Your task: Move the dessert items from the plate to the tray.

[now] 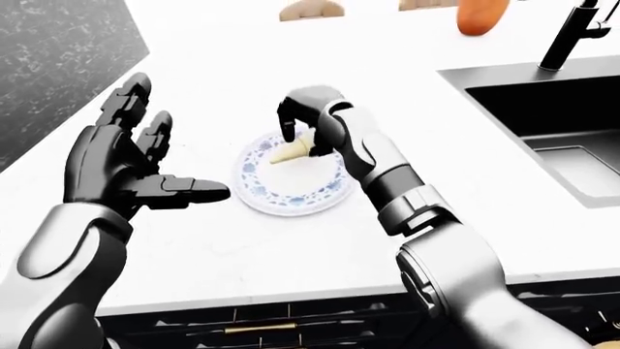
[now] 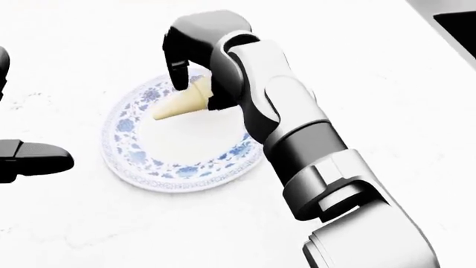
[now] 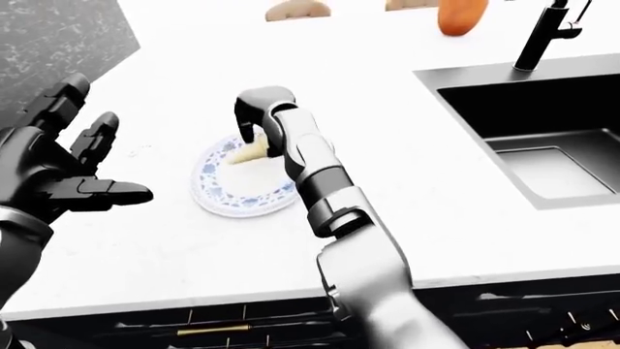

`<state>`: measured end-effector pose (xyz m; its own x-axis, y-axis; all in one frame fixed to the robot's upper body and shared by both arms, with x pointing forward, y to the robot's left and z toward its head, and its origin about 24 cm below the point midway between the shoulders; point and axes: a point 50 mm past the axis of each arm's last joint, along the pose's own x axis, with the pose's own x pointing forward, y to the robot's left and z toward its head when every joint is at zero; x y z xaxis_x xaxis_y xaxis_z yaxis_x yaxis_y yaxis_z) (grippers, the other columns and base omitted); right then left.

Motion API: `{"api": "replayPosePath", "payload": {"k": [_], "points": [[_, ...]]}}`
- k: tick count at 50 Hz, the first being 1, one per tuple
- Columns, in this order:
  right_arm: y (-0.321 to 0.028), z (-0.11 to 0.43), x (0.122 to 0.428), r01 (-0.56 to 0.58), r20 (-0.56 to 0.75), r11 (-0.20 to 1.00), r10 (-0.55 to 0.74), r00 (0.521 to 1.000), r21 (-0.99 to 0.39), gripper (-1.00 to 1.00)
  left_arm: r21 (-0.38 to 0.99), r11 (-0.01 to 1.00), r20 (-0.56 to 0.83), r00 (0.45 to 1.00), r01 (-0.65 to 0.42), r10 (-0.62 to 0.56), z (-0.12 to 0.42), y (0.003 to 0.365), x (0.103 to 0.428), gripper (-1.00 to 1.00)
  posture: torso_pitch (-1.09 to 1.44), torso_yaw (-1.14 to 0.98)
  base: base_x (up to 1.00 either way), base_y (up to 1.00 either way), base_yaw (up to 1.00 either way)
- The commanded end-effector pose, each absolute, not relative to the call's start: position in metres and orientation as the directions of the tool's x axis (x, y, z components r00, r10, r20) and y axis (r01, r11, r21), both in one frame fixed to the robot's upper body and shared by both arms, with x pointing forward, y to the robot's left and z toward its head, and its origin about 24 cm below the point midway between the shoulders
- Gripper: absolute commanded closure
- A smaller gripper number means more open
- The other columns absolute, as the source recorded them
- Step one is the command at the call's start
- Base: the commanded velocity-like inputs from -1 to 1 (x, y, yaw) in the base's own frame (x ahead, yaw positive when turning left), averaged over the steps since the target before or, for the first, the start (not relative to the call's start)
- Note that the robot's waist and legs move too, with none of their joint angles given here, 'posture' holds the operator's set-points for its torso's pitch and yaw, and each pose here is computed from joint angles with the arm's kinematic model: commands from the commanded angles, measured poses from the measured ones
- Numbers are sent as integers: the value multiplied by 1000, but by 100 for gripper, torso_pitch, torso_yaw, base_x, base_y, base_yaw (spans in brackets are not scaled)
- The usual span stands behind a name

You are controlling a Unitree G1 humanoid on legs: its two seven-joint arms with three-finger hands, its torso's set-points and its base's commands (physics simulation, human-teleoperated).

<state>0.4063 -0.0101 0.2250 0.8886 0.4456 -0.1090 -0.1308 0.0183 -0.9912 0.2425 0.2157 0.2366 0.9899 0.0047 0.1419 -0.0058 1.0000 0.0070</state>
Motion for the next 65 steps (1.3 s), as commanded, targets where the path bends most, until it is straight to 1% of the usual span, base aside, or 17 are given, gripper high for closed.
{"api": "replayPosePath", "payload": {"k": [1,4,5,13,23,29,34,37,40,44,54,65], "points": [[-7,231,405,-138,-130,-16,459,879,-990,75,17,1000,213,977,-14,10,248,216,240,-100,0,0,0,0,0],[-8,244,405,-116,-109,-13,459,882,-993,99,18,1000,214,977,-14,10,250,216,239,-100,0,0,0,0,0],[-9,249,405,-107,-101,-13,461,881,-994,100,17,1000,215,977,-14,10,250,216,239,-100,0,0,0,0,0],[-14,280,399,-65,-64,-15,473,879,-998,100,18,1000,222,975,-10,6,253,213,238,-100,0,0,0,0,0],[-24,314,387,-25,-3,37,493,870,-999,100,22,1000,233,972,-12,6,263,212,236,-100,0,0,0,0,0],[-46,333,373,9,61,107,498,865,-994,100,36,999,248,969,-13,4,275,211,234,-100,0,0,0,0,0],[-68,348,353,51,121,154,494,861,-987,100,48,999,263,965,-7,-6,286,205,230,-100,0,0,0,0,0],[-81,347,342,64,132,154,490,861,-986,100,56,998,268,963,-4,-11,289,203,230,-100,0,0,0,0,0],[-87,352,333,75,145,161,490,860,-984,100,63,998,272,962,2,-19,292,199,230,-100,0,0,0,0,0],[-97,354,327,77,151,175,468,871,-982,100,72,997,278,960,11,-30,296,196,228,-100,0,0,-29,-2,0],[-111,357,321,84,169,205,440,882,-975,100,82,996,283,958,21,-43,300,190,227,-100,0,0,-59,-28,0],[-113,354,321,79,168,215,435,885,-973,100,81,996,280,959,24,-46,298,189,226,-100,0,0,-45,-80,0]]}}
